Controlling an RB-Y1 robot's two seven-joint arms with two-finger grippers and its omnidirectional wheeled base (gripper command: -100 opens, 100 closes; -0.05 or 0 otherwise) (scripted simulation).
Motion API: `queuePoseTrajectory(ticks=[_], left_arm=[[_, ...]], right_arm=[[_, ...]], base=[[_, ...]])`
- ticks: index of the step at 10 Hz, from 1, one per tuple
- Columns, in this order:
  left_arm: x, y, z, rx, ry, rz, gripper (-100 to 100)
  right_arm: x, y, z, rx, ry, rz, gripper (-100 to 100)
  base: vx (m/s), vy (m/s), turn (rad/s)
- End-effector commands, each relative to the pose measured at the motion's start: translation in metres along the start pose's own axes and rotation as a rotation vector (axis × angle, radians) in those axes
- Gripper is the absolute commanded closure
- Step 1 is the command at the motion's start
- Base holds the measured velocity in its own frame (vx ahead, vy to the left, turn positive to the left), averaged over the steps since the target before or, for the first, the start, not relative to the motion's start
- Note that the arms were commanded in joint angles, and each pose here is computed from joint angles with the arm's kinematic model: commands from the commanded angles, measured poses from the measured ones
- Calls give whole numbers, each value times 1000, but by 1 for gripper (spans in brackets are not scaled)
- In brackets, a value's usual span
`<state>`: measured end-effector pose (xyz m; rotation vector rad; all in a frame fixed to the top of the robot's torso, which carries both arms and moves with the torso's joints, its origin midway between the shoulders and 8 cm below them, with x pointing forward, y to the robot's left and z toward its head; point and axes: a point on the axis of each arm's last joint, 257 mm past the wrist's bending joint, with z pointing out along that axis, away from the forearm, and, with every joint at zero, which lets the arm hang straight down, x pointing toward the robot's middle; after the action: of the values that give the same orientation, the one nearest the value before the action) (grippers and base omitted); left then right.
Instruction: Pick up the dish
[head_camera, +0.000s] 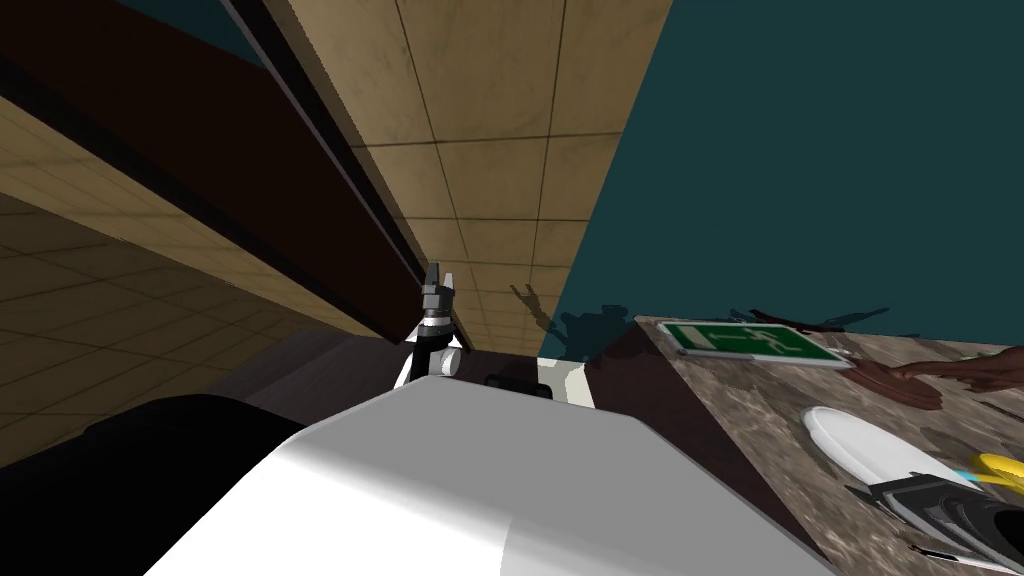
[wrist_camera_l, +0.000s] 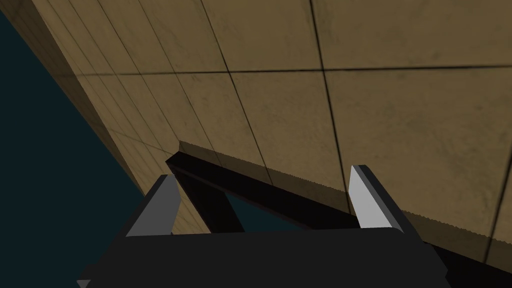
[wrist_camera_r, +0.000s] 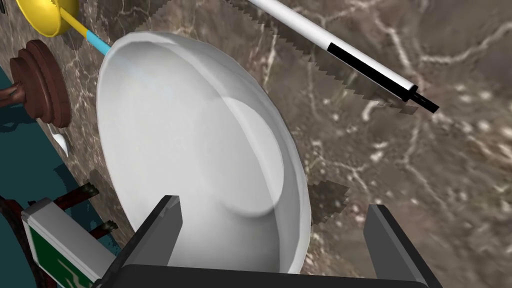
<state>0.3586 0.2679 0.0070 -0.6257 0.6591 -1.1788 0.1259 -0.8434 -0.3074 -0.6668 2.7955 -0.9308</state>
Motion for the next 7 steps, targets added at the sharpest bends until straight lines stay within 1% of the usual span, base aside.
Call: queuePoseTrajectory(ticks=[1,2,3,4,6,7], left_arm=[[0,0,0,0,0,0,0],[0,0,0,0,0,0,0],[0,0,0,0,0,0,0],[0,0,0,0,0,0,0],[0,0,0,0,0,0,0],[0,0,0,0,0,0,0]], right_arm=[[7,9,4,-19,5,21,-100],[19,1,1,-3,22,20,-100],[16,1,1,-2,12,11,-100],[27,9,4,-17,25,32,-100],[32,3,2,0,21,54,-100],[31,3,2,0,19,32,-100]], base=[[-20,13,187],[-24,17,110],[-12,9,-10],[-23,22,298],[-21,11,-23],[0,0,0]])
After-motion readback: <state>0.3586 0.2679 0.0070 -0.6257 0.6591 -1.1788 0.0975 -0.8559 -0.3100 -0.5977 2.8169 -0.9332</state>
